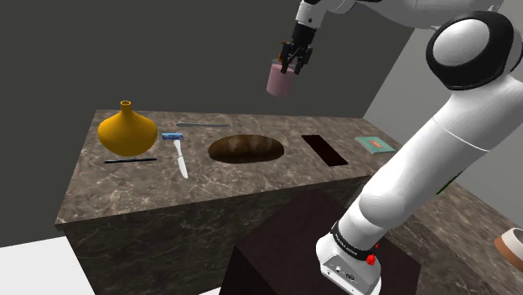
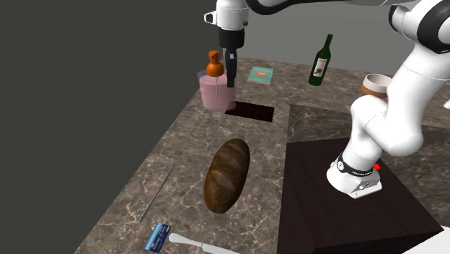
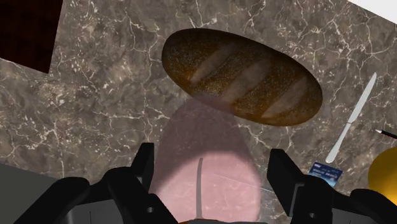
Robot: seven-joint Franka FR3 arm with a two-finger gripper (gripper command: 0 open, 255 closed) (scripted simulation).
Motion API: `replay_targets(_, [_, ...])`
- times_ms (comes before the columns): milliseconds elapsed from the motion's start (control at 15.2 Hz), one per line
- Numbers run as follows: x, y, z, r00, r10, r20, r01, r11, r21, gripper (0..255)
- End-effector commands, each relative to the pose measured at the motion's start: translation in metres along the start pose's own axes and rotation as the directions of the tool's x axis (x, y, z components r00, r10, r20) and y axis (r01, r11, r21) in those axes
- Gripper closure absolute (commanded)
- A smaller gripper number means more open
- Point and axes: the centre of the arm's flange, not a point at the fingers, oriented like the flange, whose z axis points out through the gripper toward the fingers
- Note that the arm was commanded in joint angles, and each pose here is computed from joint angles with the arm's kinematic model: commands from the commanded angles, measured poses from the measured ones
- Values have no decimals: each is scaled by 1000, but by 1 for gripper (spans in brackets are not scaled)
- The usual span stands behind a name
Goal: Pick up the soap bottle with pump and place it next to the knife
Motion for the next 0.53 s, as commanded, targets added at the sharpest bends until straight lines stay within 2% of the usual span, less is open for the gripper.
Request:
replay_targets(0, [-1, -27, 0, 1000, 2, -1, -2, 1000, 0, 255])
replay_targets(462, [-8, -119, 3, 1000, 2, -1, -2, 1000, 0, 255])
